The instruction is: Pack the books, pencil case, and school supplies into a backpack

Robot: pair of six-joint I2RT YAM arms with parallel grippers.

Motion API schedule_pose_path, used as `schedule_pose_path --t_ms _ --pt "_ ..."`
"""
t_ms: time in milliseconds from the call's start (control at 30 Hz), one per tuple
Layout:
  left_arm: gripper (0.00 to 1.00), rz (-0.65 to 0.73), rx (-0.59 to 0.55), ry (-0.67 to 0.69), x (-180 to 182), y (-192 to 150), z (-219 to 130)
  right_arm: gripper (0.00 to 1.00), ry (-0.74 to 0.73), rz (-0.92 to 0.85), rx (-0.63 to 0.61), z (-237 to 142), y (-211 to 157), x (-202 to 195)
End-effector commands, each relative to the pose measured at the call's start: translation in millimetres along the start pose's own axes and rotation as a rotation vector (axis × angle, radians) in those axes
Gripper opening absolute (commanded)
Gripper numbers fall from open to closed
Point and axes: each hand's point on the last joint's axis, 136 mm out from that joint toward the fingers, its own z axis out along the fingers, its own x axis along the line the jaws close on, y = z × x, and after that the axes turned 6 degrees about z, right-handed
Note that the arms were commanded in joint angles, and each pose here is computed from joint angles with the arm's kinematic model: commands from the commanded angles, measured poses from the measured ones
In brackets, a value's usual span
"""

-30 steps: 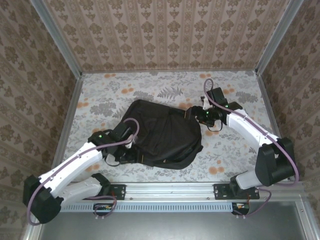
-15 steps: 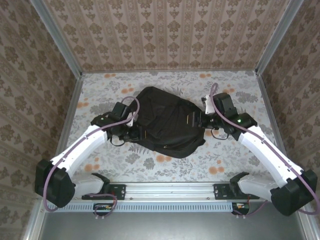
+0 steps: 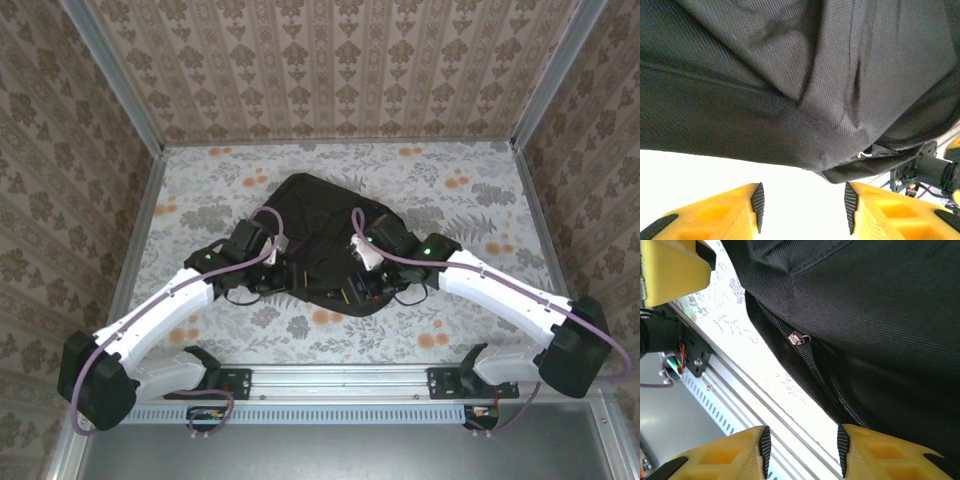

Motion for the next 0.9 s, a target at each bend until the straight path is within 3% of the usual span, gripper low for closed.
schedule_pose_path --t_ms 0,200,367,600,867 --pt "0.49 -0.032 -0.014 -0.037 -6.6 -1.4 3.1 0.42 -0.018 -0.032 0.018 3.2 3.8 5.3" --pt "0.49 -0.036 -0.007 -0.039 -2.0 -7.8 10.0 0.34 -0.035 -0.032 0.046 23.2 7.9 7.9" --pt "0.49 -0.037 -0.009 -0.034 1.4 -10.0 11.2 0.33 -0.074 -0.028 0.059 34.5 12.6 4.0" --pt "0.49 -0.044 -0.014 -0.036 5.6 -12.3 12.1 0.43 -0.108 -0.031 0.072 42.8 16.9 1.1" --pt "0.49 -0.062 -0.018 -0.035 11.9 -11.9 15.3 0.43 -0.115 -0.04 0.136 66.6 9.8 6.0"
